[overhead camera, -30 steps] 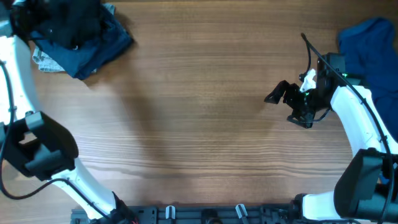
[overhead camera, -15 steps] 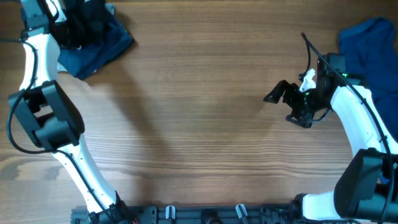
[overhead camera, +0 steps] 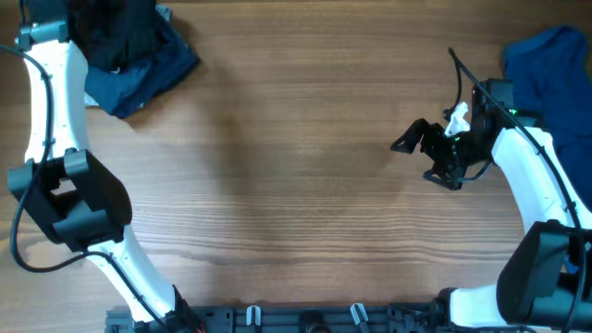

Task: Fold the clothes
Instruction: 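Lower the bundle onto the pile and open the left gripper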

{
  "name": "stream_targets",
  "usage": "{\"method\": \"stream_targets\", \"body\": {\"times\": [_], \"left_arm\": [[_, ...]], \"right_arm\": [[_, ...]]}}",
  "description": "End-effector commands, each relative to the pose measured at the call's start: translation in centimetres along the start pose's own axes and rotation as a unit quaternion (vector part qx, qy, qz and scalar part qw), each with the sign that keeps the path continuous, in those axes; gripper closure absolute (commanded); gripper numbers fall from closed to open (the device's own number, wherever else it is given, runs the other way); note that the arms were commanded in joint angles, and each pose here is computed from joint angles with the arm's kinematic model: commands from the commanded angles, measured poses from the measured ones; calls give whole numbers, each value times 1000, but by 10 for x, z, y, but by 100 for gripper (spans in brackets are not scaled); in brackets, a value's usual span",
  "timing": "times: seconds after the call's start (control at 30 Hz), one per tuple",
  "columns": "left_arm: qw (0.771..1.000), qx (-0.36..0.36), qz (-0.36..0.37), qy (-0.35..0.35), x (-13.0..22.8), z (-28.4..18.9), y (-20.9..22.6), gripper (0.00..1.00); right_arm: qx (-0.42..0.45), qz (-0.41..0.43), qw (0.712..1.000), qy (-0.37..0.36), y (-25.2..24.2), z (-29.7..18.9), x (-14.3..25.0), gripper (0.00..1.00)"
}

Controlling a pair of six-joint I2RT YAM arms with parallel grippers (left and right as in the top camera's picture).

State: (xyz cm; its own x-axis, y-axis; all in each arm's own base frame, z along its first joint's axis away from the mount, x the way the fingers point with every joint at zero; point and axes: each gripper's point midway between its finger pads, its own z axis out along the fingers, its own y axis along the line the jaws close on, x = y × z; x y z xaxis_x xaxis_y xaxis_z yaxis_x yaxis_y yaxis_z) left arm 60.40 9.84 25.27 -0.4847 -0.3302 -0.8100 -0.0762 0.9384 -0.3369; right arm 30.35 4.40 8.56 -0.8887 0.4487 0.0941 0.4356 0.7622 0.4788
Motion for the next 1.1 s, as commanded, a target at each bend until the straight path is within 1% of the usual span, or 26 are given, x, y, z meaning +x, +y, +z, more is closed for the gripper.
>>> {"method": "stream_targets", "body": {"times": [0.0,0.07,0.17,0.37,0.5,0.57,0.6,0.67,0.73,0.8,0.93,1.0,1.07], "left_arm": [[986,-153,-27,-54,-19,-7,61,96],[984,-167,-32,-56,-19,-9,72,96],[987,-155,-37,-36,-5,4,79,96],[987,-154,-42,-11,37,56,104,96],[979,-197,-49,7,85,94,148,90],[976,-207,-57,35,117,109,168,82],[975,-206,-61,51,129,112,170,78],[974,-211,-53,62,136,112,173,79],[976,-210,-42,43,114,103,167,79],[979,-203,-36,8,77,87,153,80],[982,-166,-28,-88,-13,35,111,84],[978,-165,-24,-122,-39,15,106,84],[977,-170,-27,-129,-44,10,115,81]], "right_arm": [[-8,-6,1000,9,0,3,2,1],[-9,-6,1000,8,1,3,1,1],[-10,-7,1000,6,1,3,0,1],[-7,-3,1000,13,0,3,3,1],[-2,4,1000,25,-3,3,10,1],[-1,6,1000,30,-3,3,12,1],[0,7,999,32,-4,3,13,1],[0,9,999,32,-4,3,13,1],[0,9,999,32,-4,3,13,0],[1,9,999,32,-4,3,13,1],[-1,7,1000,29,-3,3,12,1],[-1,3,1000,29,-3,3,12,1],[-1,-2,1000,29,-3,3,11,0]]}}
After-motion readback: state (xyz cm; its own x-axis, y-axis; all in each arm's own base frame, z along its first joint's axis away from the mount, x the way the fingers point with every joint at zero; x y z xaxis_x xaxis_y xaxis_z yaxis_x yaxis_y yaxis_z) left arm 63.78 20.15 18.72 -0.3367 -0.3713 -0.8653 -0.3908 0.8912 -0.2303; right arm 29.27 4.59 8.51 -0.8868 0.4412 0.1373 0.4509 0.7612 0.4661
